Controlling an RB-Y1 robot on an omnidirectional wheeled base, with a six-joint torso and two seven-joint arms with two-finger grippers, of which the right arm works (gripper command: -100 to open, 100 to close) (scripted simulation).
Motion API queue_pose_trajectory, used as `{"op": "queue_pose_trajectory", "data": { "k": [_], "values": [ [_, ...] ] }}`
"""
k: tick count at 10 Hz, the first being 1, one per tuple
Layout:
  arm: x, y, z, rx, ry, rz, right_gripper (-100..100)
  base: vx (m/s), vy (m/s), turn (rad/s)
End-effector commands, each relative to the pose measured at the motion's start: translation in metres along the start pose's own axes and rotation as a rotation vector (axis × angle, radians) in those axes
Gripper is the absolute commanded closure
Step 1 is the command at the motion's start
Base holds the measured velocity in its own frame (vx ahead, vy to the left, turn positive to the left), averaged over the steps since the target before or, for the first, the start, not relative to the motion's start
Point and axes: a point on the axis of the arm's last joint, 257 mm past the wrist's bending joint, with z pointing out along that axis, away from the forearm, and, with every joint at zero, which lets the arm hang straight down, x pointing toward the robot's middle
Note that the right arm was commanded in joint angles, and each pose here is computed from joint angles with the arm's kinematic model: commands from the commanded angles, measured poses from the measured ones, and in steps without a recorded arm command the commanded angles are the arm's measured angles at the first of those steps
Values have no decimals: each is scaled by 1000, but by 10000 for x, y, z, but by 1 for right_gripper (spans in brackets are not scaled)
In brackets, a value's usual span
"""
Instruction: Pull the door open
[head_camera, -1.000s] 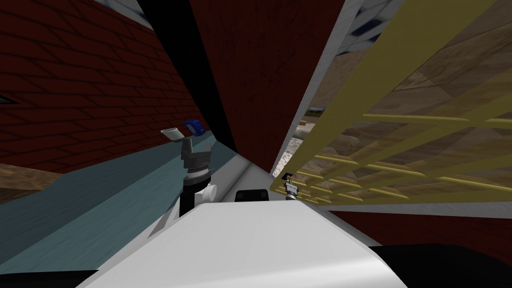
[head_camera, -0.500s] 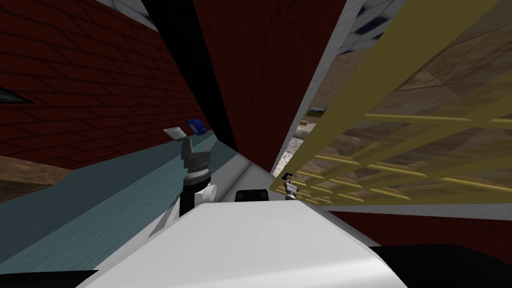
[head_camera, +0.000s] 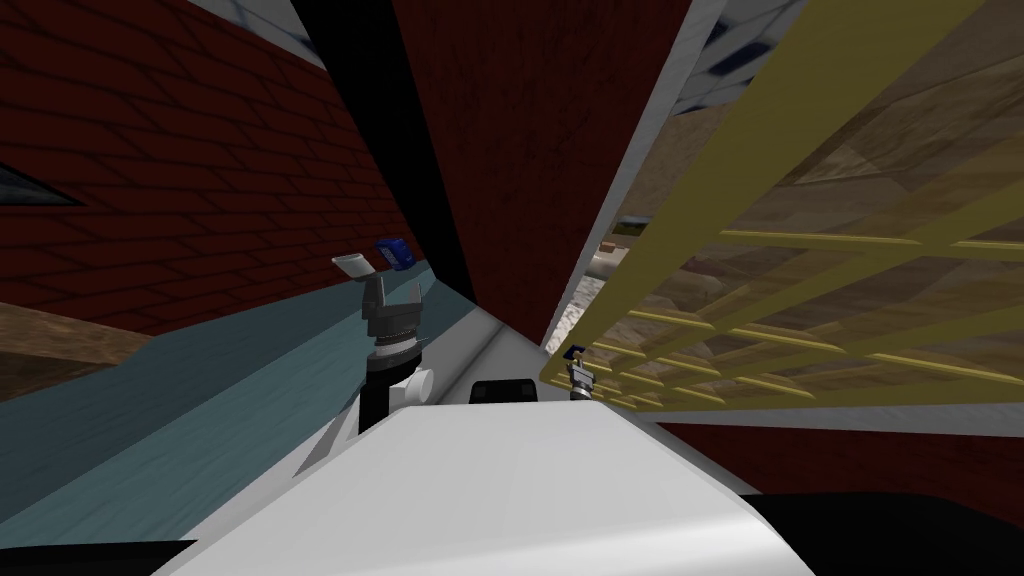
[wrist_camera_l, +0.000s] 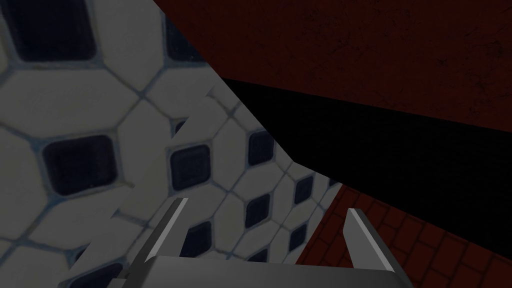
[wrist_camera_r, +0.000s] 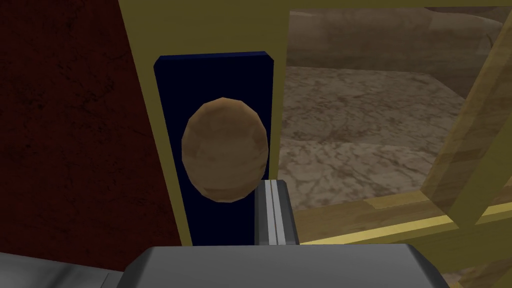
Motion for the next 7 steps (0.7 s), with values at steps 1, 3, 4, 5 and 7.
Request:
{"op": "queue_pose_trajectory", "data": {
  "k": [1, 3, 4, 5, 7],
  "values": [
    [124, -175, 42, 18, 31, 22, -100, -1, 3, -19],
    [4, 87, 52, -5, -24, -3, -100, 10, -19, -65],
    [14, 100, 76, -4, -28, -1, -100, 21, 20, -66],
    [24, 114, 101, -3, -32, 1, -100, 16, 34, -32],
    [47, 139, 152, -1, -39, 5, -100, 30, 27, -14]
  ]
}}
